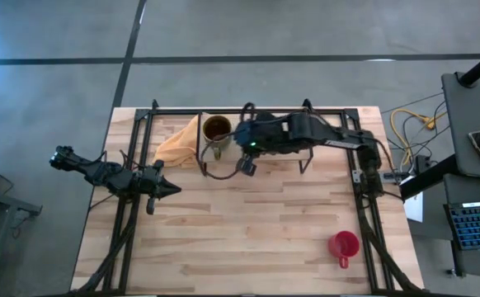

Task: Stack small to large cups/mugs on shelf
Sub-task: Put the red mug on the shelf

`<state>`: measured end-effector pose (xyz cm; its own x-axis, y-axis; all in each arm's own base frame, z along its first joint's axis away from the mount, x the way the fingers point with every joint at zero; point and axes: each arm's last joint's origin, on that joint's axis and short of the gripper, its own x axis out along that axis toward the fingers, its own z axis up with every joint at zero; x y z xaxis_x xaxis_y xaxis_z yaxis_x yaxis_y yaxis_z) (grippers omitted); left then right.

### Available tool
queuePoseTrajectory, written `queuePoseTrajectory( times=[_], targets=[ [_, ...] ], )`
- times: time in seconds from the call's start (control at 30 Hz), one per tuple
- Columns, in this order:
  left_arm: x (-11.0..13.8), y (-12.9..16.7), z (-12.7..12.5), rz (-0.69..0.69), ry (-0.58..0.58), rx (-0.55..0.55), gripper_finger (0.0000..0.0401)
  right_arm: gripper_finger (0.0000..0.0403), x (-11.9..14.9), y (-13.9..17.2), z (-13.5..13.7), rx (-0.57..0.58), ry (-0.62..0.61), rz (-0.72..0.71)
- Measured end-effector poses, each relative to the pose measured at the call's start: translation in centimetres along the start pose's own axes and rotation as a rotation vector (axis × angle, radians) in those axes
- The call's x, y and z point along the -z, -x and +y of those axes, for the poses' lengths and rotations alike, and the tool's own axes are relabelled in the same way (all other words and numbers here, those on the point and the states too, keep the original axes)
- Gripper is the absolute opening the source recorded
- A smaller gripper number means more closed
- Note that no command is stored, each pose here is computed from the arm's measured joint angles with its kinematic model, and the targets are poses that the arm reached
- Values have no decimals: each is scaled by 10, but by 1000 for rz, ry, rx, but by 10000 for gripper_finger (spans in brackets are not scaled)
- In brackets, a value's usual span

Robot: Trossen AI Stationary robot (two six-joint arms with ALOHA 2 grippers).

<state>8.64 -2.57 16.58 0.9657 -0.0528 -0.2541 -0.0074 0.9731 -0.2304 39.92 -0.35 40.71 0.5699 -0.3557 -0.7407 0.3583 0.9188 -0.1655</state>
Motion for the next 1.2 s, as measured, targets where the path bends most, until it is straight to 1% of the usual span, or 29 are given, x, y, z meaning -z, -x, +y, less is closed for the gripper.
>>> queuePoseTrajectory(
  times=[0.07,0.17,0.27,0.37,0.5,0.6,0.67,0.77,0.9,1.0,1.13,1.2],
  targets=[
    [0,0,0,0,0,0,0,16,5,15,-5,2,-40,21],
    [0,0,0,0,0,0,0,31,18,36,-9,22,-94,100],
    [0,0,0,-1,0,0,0,49,34,59,-6,34,-138,167],
    [0,0,0,-1,0,0,0,68,41,86,2,-14,-185,121],
    [0,0,0,-1,0,0,0,93,52,115,11,-74,-310,87],
    [0,0,0,2,-1,0,0,106,64,129,23,-152,-394,127],
    [0,0,0,1,0,0,0,109,75,133,36,-204,-455,197],
    [0,0,0,-1,0,0,0,108,92,136,59,-224,-517,288],
    [0,0,0,0,0,0,0,106,122,134,89,-181,-574,389],
    [0,0,0,0,0,0,0,106,148,130,106,-113,-645,475],
    [0,0,0,0,0,0,0,111,184,126,121,-11,-713,585],
    [0,0,0,0,0,0,0,114,200,126,124,40,-749,603]
  ],
)
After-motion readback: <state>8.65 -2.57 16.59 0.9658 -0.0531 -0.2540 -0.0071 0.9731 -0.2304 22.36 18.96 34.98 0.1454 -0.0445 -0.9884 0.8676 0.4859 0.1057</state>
